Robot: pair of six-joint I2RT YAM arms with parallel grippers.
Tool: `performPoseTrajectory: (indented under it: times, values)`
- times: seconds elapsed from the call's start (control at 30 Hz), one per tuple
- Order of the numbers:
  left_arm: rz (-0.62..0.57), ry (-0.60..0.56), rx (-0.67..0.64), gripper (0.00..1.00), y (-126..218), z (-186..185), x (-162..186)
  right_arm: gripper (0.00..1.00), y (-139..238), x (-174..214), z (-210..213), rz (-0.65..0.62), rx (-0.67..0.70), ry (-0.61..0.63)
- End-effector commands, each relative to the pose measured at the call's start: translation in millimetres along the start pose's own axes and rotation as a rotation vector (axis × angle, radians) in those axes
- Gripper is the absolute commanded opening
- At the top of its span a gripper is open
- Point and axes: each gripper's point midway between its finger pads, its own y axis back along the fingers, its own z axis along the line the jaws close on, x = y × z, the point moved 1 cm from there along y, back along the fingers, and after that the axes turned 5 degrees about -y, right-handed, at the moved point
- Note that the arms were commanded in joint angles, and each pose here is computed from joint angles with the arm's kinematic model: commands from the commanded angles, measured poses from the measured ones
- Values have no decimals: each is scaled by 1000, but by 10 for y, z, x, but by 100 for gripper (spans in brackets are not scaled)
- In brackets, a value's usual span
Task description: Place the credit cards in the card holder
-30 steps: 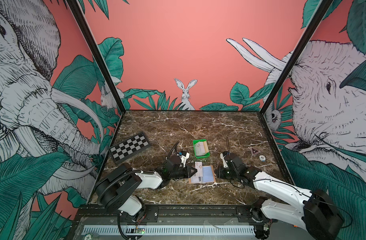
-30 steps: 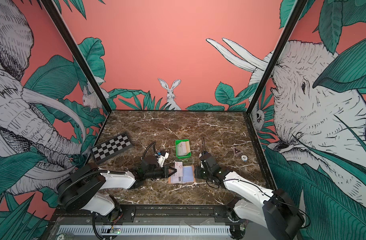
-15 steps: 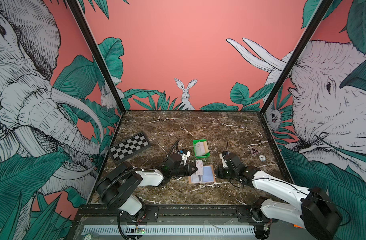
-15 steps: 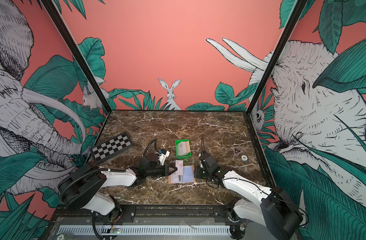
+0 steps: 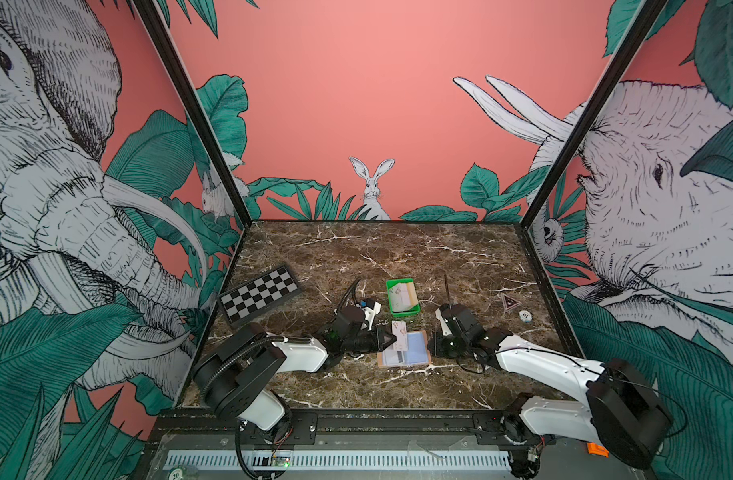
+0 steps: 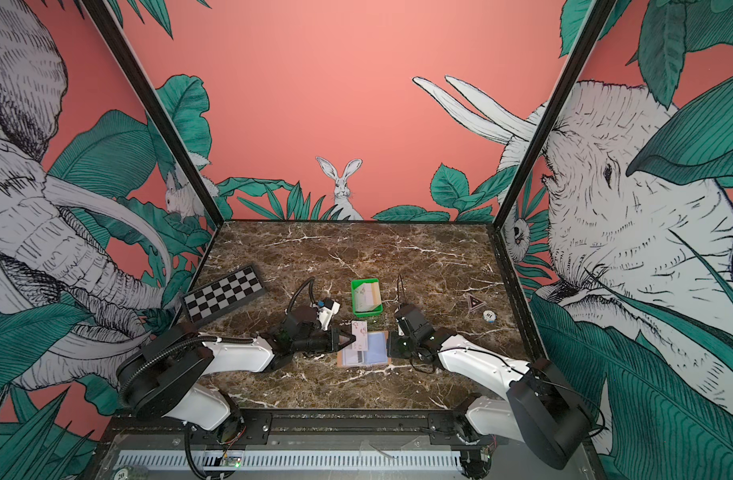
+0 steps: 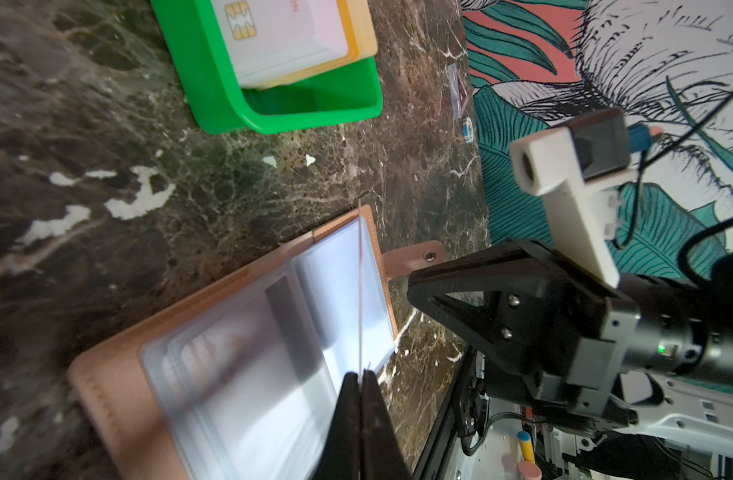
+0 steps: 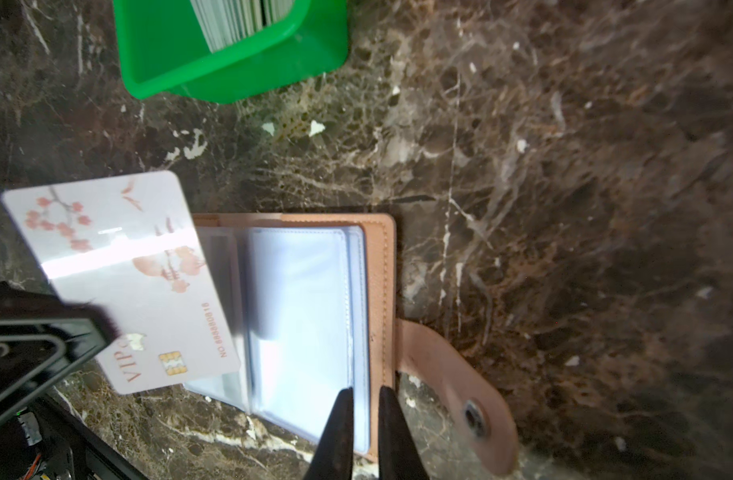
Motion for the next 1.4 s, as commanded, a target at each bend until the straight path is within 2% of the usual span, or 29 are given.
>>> performPoseTrajectory:
  times: [0.0, 0.27, 0.77, 1.13, 1.27, 1.37]
  values:
    - [-6, 13, 39, 0, 71, -95, -6, 13, -1, -17, 54, 8, -8, 15]
    - [32, 65, 38, 0, 16, -31, 73, 13, -25, 0, 44, 15, -9, 14]
    - [96, 143, -76, 0, 17, 237, 273, 14, -86, 18, -18, 25, 19, 0]
    - [137, 108, -184, 0, 122, 335, 329, 14, -111, 39, -85, 30, 49, 1]
    - [125, 104, -161, 0, 116, 274, 288, 14, -122, 40, -68, 34, 38, -4]
    - [96, 123, -90, 0, 69, 181, 231, 14, -109, 26, -7, 27, 6, -4]
